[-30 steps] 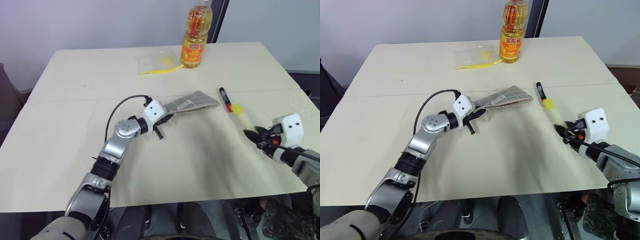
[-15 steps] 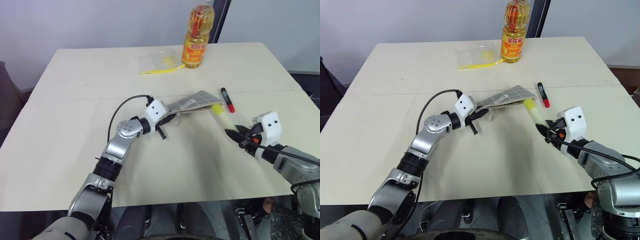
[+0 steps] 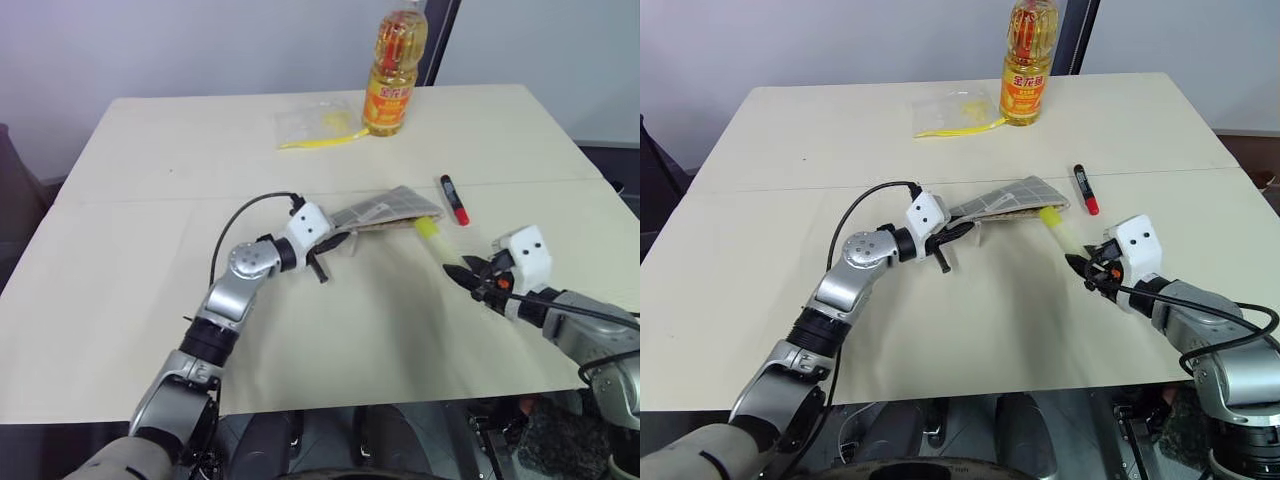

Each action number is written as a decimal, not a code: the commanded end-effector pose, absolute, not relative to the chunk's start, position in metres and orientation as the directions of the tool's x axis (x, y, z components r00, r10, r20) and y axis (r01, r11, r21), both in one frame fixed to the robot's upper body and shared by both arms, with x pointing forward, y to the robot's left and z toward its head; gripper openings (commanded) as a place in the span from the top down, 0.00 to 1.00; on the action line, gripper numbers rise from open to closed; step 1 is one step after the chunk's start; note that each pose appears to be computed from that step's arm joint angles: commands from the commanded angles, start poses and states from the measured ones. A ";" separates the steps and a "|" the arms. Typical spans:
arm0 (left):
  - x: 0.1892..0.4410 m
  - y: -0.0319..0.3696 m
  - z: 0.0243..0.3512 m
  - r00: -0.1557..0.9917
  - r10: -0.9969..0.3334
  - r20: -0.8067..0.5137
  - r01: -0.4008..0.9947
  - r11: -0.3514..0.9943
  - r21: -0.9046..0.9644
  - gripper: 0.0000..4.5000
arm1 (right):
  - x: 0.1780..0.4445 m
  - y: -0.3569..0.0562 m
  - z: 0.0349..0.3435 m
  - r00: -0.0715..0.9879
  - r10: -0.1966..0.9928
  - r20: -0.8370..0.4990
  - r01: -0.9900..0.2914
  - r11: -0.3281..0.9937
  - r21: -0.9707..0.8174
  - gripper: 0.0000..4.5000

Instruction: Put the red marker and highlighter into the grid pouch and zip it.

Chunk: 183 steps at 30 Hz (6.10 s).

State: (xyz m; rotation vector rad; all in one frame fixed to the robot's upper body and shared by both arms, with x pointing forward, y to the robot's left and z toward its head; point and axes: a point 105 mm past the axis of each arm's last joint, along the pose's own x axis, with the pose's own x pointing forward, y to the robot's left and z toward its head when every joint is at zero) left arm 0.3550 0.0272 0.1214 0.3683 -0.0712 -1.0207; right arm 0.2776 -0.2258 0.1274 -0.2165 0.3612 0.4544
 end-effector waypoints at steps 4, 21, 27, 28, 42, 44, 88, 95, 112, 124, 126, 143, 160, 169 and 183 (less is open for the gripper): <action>0.331 0.026 0.130 0.368 -0.919 -0.145 0.847 0.266 0.460 1.00 | 0.268 -0.209 0.130 0.765 0.449 -0.462 -0.589 0.778 -0.218 0.80; 0.313 0.024 0.130 0.236 -0.952 -0.198 0.859 0.108 0.501 1.00 | 0.262 -0.159 0.147 0.625 0.571 -0.532 -0.780 0.492 -0.387 0.80; 0.320 0.030 0.128 0.289 -0.937 -0.196 0.856 0.162 0.490 1.00 | 0.262 -0.166 0.158 0.649 0.580 -0.492 -0.760 0.525 -0.383 0.27; 0.324 0.031 0.129 0.314 -0.930 -0.191 0.855 0.189 0.483 1.00 | 0.263 -0.169 0.164 0.663 0.583 -0.470 -0.748 0.542 -0.383 0.16; 0.379 0.059 0.134 0.703 -0.703 -0.108 0.690 0.638 0.342 1.00 | 0.328 -0.264 0.173 0.951 0.201 -0.234 -0.251 0.945 -0.208 0.01; 0.382 0.059 0.134 0.727 -0.678 -0.107 0.666 0.660 0.348 1.00 | 0.343 -0.269 0.163 0.964 0.139 -0.227 -0.180 0.968 -0.172 0.01; 0.375 0.035 0.151 0.612 -0.789 -0.059 0.754 0.559 0.346 1.00 | 0.290 -0.207 0.175 0.857 0.461 -0.233 -0.515 0.797 -0.317 0.93; 0.370 0.027 0.155 0.572 -0.819 -0.049 0.776 0.520 0.356 1.00 | 0.286 -0.196 0.173 0.830 0.483 -0.280 -0.556 0.755 -0.347 0.93; 0.353 0.022 0.154 0.492 -0.867 -0.072 0.801 0.419 0.429 1.00 | 0.293 -0.200 0.161 0.802 0.453 -0.388 -0.595 0.651 -0.471 0.93; 0.330 0.009 0.148 0.354 -0.924 -0.142 0.822 0.235 0.518 1.00 | 0.307 -0.177 0.159 0.775 0.442 -0.451 -0.630 0.498 -0.596 0.93; 0.330 0.009 0.148 0.358 -0.923 -0.142 0.823 0.240 0.515 1.00 | 0.306 -0.172 0.161 0.766 0.463 -0.446 -0.641 0.500 -0.582 0.82; 0.360 0.011 0.161 0.533 -0.845 -0.037 0.828 0.512 0.230 1.00 | 0.269 -0.161 0.217 0.705 0.687 -0.176 -0.707 0.659 -0.256 0.03; 0.350 -0.014 0.176 0.510 -0.860 0.012 0.852 0.507 0.129 1.00 | 0.318 -0.122 0.151 0.846 0.501 -0.182 -0.515 0.857 -0.033 0.08; 0.352 -0.010 0.176 0.521 -0.853 0.007 0.846 0.517 0.131 1.00 | 0.320 -0.123 0.163 0.850 0.511 -0.128 -0.514 0.858 0.006 0.99; 0.363 0.010 0.157 0.551 -0.831 -0.075 0.781 0.481 0.399 1.00 | 0.289 -0.144 0.206 0.795 0.602 -0.072 -0.606 0.787 -0.115 0.99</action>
